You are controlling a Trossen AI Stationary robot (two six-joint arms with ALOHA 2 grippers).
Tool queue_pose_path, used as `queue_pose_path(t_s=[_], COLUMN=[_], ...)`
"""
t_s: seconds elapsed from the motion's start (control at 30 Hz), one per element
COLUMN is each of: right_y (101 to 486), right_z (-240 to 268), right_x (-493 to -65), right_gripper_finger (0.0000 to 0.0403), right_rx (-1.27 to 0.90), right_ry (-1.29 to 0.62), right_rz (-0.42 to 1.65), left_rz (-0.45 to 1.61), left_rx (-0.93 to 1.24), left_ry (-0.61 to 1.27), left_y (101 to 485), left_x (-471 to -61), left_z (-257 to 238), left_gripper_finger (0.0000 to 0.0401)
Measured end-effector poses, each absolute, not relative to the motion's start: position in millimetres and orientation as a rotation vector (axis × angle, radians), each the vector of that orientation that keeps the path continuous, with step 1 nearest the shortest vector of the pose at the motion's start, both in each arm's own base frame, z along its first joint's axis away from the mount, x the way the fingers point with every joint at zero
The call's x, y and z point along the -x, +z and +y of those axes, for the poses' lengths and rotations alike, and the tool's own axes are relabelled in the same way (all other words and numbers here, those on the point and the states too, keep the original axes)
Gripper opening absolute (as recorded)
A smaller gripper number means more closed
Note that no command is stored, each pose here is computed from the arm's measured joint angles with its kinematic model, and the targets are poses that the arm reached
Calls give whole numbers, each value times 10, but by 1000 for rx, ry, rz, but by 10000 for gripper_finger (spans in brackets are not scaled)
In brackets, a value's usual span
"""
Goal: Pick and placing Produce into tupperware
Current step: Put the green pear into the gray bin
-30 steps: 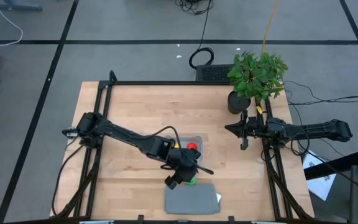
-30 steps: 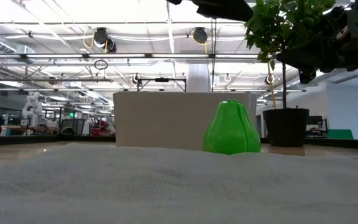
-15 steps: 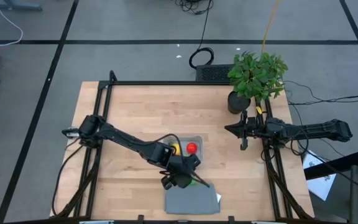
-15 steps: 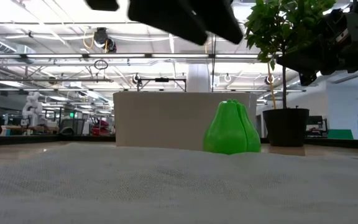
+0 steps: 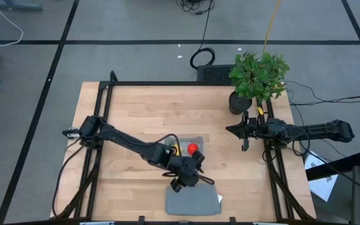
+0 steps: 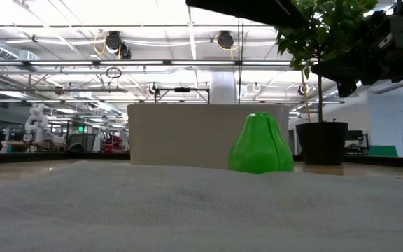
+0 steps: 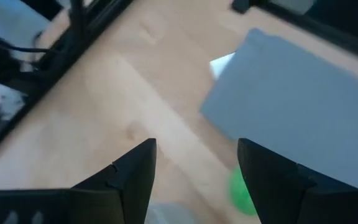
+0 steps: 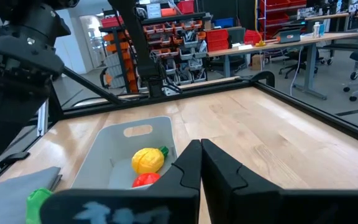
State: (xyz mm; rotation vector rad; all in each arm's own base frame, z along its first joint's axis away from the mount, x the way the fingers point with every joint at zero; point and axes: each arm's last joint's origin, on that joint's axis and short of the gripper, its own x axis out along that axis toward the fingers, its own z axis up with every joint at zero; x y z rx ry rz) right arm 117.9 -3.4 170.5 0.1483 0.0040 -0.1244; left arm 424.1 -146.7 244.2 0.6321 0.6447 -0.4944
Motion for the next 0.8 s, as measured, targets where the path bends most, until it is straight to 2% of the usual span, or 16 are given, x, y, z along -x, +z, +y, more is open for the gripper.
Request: queue_pose_path(t_s=[0.17, 0.3, 0.43, 0.6, 0.7, 0.8], right_y=[1705, 1705, 1705, 1705, 1704, 1701], right_z=[-34, -34, -34, -34, -34, -34], right_x=[-1179, -1179, -1179, -1179, -1179, -1179], right_gripper_finger=[0, 0, 0, 0, 0, 0], right_rx=[-148, -148, -148, -156, -156, -156], right_ry=[-124, -124, -124, -125, -124, -125], right_rz=[4, 4, 4, 4, 4, 8], left_rz=[733, 746, 753, 778, 779, 794], left_rx=[-540, -477, -459, -464, -482, -491], left_ry=[-615, -691, -683, -571, -517, -521], left_y=[2376, 2366, 2366, 2363, 2331, 2274], left_x=[-4167, -4156, -4155, -4172, -4178, -4158], left_z=[-1468, -1443, -1446, -1409, -1393, -1390], left_gripper_finger=[234, 263, 317, 382, 397, 392])
